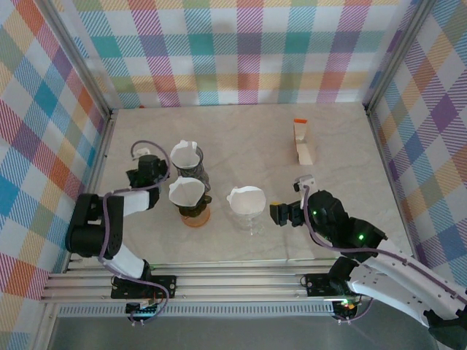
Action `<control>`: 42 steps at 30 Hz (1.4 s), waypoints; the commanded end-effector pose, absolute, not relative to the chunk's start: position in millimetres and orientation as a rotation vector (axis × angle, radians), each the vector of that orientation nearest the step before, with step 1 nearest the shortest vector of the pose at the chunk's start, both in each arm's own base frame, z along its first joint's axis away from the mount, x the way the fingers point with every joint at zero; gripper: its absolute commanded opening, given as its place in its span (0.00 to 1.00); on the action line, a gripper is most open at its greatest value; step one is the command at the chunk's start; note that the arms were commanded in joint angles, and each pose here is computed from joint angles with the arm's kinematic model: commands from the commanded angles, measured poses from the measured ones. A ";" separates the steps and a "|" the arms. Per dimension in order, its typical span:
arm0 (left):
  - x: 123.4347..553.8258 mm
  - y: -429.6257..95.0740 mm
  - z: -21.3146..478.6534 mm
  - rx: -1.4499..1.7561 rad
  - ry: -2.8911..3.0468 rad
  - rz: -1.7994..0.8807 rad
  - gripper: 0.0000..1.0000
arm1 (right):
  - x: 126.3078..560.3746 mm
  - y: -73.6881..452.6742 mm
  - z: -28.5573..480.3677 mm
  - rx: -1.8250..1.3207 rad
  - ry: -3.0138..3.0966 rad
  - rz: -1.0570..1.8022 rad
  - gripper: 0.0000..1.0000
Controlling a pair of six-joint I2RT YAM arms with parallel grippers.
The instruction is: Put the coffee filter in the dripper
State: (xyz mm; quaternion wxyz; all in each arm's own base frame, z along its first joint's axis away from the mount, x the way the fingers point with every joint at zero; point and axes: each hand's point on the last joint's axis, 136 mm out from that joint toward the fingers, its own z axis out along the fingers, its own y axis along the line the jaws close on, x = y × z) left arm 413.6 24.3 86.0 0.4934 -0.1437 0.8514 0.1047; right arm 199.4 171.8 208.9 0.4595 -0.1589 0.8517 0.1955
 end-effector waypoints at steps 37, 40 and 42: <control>392.2 12.1 82.2 -0.238 1.950 0.134 1.00 | 239.2 121.8 213.3 -0.084 2.019 0.133 0.99; 392.2 12.3 82.3 -0.238 1.949 0.135 1.00 | 251.8 102.2 205.6 -0.002 2.033 0.002 0.99; 392.0 12.4 82.0 -0.238 1.950 0.135 1.00 | 262.2 92.3 196.4 0.036 2.056 -0.050 0.99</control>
